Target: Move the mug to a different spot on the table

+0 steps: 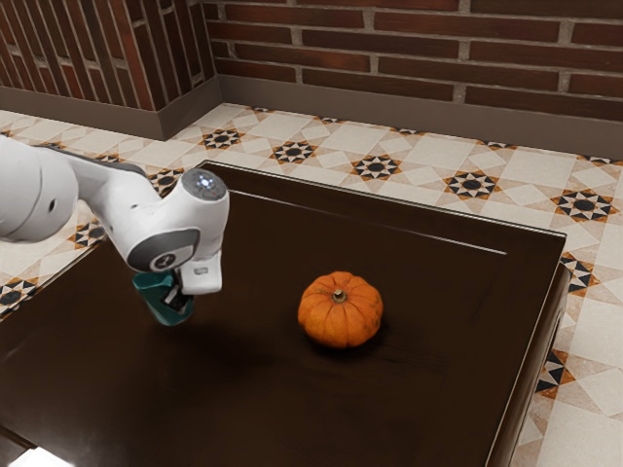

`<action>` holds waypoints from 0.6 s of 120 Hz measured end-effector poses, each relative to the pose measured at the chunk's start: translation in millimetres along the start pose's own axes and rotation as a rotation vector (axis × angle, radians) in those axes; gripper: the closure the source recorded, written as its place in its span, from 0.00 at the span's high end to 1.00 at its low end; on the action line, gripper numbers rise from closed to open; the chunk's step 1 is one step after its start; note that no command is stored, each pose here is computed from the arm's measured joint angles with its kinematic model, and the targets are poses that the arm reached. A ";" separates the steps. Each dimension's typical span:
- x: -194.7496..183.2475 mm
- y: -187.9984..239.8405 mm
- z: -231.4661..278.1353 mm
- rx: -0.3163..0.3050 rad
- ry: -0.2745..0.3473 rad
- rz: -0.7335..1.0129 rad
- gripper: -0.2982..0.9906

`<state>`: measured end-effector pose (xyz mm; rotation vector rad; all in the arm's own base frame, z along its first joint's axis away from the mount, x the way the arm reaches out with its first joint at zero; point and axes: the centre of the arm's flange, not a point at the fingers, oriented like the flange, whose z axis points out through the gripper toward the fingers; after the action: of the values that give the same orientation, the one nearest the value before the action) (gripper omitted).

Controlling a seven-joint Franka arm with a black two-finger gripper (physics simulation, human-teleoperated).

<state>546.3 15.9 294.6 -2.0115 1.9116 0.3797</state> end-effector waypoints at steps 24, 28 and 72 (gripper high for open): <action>17.8 -16.2 -19.2 0.025 -0.082 0.053 0.25; 22.8 -17.6 -20.9 0.028 -0.105 0.067 0.24; 85.5 -8.5 -67.6 0.116 -0.234 0.173 0.23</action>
<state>557.3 -89.7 320.7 -1.6552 1.9178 0.5114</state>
